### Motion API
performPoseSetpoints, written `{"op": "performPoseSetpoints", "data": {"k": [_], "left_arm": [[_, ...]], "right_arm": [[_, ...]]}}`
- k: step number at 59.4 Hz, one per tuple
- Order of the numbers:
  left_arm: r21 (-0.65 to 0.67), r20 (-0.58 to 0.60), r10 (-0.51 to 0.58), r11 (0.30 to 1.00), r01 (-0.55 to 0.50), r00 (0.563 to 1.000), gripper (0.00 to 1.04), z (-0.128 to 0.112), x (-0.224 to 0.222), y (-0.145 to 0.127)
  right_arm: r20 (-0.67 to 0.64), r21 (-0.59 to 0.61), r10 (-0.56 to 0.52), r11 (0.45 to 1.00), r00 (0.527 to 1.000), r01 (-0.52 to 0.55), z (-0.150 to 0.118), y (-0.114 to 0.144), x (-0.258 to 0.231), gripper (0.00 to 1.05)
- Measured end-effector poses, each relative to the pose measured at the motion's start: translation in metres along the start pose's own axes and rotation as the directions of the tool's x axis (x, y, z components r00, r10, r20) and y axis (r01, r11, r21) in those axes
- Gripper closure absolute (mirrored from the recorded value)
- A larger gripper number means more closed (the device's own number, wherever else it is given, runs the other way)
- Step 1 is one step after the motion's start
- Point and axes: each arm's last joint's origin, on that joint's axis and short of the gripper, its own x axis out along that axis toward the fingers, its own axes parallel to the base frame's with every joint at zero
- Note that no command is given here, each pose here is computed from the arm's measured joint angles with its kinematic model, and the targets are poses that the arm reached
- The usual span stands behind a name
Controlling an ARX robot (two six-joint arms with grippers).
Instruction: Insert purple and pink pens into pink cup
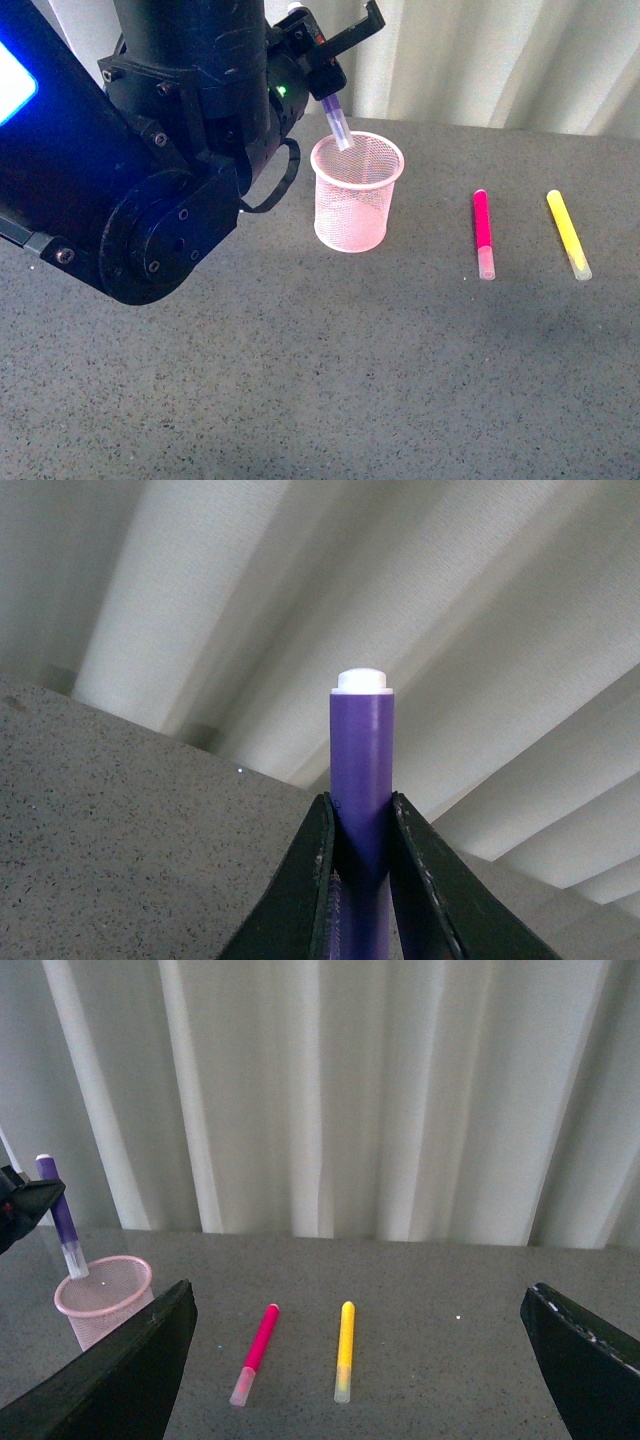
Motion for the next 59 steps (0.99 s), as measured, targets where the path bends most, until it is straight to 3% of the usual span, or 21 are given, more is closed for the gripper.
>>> {"op": "performPoseSetpoints", "data": {"k": [18,40,47,59], "left_arm": [[-0.006,-0.013,0.005,1.0,-0.005,1.0,0.92,-0.007,-0.002,0.005],[-0.005,-0.027,0.003,1.0,-0.003,1.0,0.26,-0.007,-0.002,0.006],[-0.008,-0.08,0.0,1.0,-0.001,0.997,0.05,0.0,-0.005,0.01],[-0.015,-0.17,-0.074,0.997,0.072,0.983,0.07,0.055,-0.017,0.017]], "right_arm": [[0.0,0.0,0.0,1.0,1.0,0.0,0.0,0.0,0.0,0.07],[0.0,0.0,0.0,1.0,1.0,0.0,0.0,0.0,0.0,0.07],[0.0,0.0,0.0,1.0,1.0,0.0,0.0,0.0,0.0,0.07],[0.0,0.0,0.0,1.0,1.0,0.0,0.0,0.0,0.0,0.07]]}}
